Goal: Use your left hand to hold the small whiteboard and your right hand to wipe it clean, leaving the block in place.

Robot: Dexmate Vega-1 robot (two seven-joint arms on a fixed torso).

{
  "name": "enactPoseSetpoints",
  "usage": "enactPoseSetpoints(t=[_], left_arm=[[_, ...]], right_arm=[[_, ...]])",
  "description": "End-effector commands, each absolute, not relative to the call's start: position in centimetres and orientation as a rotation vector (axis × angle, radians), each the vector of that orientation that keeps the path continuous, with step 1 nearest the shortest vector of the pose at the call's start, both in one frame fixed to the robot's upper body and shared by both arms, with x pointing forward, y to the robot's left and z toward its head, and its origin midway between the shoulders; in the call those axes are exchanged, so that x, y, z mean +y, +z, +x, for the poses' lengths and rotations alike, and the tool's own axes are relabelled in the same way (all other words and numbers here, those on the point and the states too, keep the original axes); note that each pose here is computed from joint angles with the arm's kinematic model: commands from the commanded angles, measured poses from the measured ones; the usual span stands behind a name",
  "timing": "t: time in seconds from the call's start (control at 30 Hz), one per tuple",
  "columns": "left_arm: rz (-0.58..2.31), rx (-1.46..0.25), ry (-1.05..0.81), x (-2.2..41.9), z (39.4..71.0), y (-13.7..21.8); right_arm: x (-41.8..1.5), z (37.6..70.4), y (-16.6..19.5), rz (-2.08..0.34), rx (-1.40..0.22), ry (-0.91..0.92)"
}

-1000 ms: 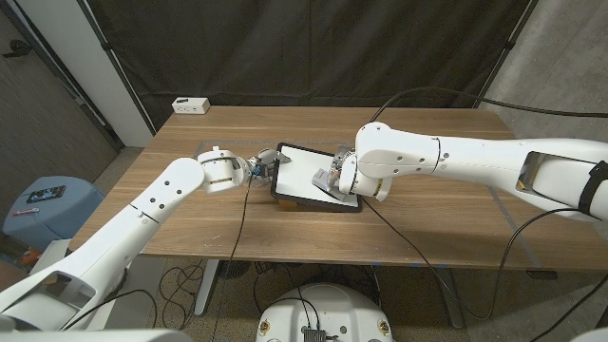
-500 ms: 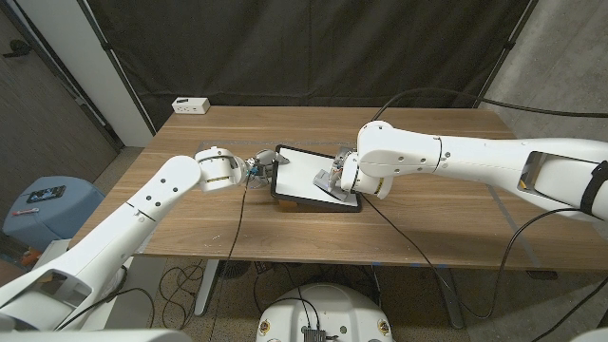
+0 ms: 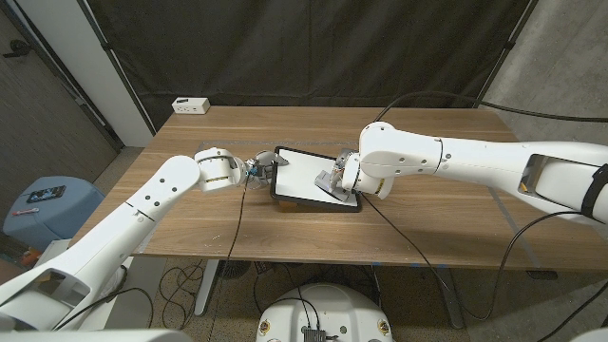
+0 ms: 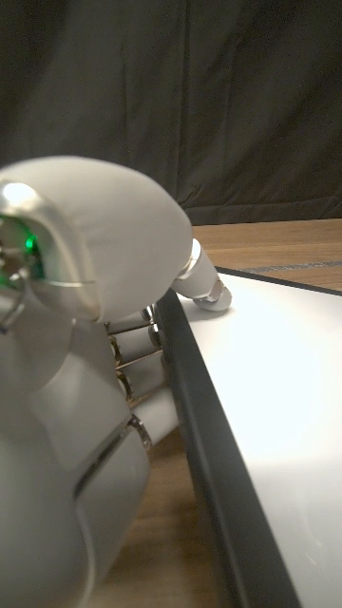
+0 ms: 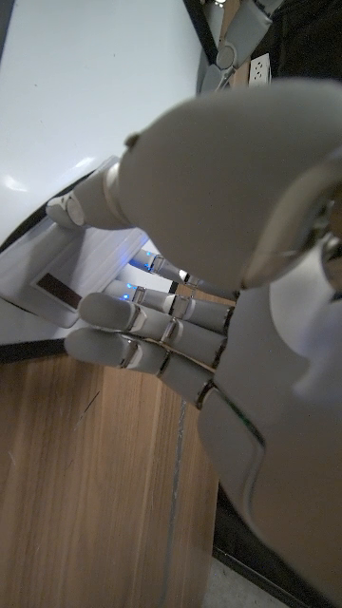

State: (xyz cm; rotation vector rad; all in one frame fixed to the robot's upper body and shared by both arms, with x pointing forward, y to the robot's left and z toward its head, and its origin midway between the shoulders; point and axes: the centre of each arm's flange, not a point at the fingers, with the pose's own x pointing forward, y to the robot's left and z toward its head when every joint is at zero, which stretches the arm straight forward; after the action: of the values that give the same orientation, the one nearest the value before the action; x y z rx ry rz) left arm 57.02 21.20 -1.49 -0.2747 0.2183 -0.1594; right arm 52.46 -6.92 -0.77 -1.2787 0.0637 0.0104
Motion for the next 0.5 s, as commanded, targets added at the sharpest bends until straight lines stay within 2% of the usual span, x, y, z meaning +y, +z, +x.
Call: enactPoseSetpoints(t=[0.03, 0.5], left_arm=[[-0.281, 0.222, -0.16, 21.21, 57.07, -1.43], [-0.285, 0.225, -0.16, 21.27, 56.97, -1.61]], right_arm=[[-7.48, 53.05, -1.08, -1.267, 0.09, 0.006], [-8.06, 53.27, -1.09, -1.275, 0.101, -0.032]])
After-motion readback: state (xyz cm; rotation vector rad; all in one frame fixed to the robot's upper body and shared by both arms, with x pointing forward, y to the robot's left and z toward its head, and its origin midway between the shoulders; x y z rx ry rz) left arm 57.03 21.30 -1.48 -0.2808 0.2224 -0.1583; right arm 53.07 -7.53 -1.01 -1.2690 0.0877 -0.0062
